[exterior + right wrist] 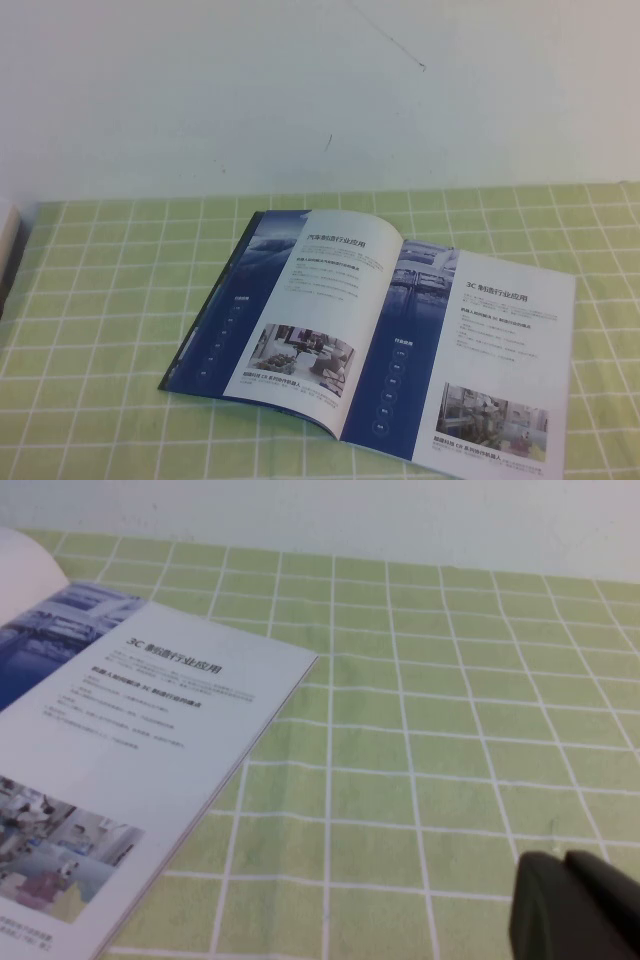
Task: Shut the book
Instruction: 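Close the open booklet and leave it lying on the table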
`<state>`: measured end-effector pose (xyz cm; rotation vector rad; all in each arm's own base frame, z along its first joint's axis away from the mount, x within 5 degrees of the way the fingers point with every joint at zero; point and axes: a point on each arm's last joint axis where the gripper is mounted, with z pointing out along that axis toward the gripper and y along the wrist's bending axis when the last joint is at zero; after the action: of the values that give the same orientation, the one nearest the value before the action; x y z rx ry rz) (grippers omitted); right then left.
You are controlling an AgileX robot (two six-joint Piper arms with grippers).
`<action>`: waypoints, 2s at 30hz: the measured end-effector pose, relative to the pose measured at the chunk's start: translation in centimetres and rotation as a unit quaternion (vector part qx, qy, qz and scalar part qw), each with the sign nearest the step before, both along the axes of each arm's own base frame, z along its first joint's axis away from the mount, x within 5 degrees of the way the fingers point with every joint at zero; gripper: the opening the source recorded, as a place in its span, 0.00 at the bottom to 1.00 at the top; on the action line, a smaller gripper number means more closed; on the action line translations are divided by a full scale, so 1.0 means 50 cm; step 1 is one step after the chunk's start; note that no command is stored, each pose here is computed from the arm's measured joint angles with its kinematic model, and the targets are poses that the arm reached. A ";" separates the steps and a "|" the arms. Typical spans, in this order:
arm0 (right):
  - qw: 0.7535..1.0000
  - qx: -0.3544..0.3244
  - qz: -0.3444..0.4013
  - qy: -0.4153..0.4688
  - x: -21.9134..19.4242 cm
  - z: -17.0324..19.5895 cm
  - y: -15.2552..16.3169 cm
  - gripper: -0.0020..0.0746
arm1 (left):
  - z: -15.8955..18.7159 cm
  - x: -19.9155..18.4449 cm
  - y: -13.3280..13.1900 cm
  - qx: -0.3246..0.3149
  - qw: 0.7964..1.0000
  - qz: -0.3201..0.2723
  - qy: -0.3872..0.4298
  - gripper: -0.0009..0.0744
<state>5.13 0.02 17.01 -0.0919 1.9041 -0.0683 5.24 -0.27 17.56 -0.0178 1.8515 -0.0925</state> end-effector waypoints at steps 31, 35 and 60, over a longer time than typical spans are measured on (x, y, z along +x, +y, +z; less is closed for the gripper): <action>1.000 0.000 0.000 0.000 0.000 0.000 0.000 0.02 | 0.000 0.000 0.000 0.000 1.000 0.000 0.000 0.01; 1.000 0.000 0.000 0.000 0.000 0.000 0.000 0.02 | 0.000 0.000 0.000 0.000 1.000 0.000 0.000 0.01; 1.000 0.000 0.000 -0.004 0.000 0.001 0.000 0.02 | 0.001 0.000 0.003 0.028 1.000 0.000 -0.005 0.01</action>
<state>5.15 0.02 17.08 -0.0914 1.8962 -0.0688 5.26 -0.13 17.62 0.0229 1.8434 -0.0402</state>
